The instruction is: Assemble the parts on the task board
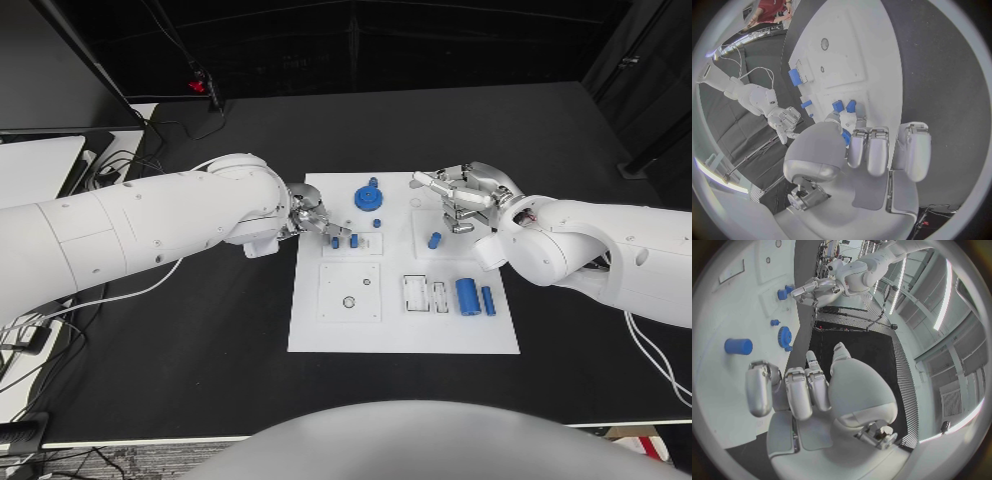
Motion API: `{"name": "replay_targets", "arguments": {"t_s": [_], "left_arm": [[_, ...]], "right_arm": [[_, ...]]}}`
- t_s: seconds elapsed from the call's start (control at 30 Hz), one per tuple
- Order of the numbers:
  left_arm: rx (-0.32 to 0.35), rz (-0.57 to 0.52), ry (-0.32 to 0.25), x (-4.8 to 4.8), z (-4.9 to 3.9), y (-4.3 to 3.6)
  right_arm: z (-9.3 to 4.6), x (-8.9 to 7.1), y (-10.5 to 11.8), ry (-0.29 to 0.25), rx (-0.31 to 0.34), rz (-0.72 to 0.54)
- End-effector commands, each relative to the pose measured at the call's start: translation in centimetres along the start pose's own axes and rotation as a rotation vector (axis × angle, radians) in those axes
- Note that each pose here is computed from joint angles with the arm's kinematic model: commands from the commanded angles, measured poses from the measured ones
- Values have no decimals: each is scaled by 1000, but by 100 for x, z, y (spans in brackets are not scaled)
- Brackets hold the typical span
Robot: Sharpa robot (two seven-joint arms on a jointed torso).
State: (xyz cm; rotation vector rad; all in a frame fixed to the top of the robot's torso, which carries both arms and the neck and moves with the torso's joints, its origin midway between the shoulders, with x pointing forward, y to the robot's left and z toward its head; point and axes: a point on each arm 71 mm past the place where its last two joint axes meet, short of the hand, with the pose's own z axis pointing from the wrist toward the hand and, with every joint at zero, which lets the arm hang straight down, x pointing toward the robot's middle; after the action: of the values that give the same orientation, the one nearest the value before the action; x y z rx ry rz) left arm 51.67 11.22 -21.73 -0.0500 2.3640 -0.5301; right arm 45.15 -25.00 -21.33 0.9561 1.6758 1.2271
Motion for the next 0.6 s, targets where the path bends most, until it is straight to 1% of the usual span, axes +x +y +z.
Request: {"name": "replay_targets", "arguments": {"t_s": [0.03,0.13,0.23,0.27,0.33,0.43,0.53,0.6], "left_arm": [[54,-38,-141,-124,-65,37],[139,-81,-249,-262,-162,19],[256,-149,-360,-395,-269,-14],[291,-172,-387,-425,-296,-23],[383,-240,-457,-501,-361,-47],[471,-303,-529,-552,-411,-65],[538,-332,-583,-559,-431,-73],[572,-339,-606,-549,-427,-80]], "right_arm": [[2,5,13,5,-9,2],[3,4,13,4,-10,1],[5,3,16,2,-15,1],[5,3,19,1,-18,1],[2,2,30,-2,-32,-1],[-1,0,41,-5,-47,-4],[-4,-1,46,-6,-54,-8],[-5,-3,48,-7,-57,-9]]}}
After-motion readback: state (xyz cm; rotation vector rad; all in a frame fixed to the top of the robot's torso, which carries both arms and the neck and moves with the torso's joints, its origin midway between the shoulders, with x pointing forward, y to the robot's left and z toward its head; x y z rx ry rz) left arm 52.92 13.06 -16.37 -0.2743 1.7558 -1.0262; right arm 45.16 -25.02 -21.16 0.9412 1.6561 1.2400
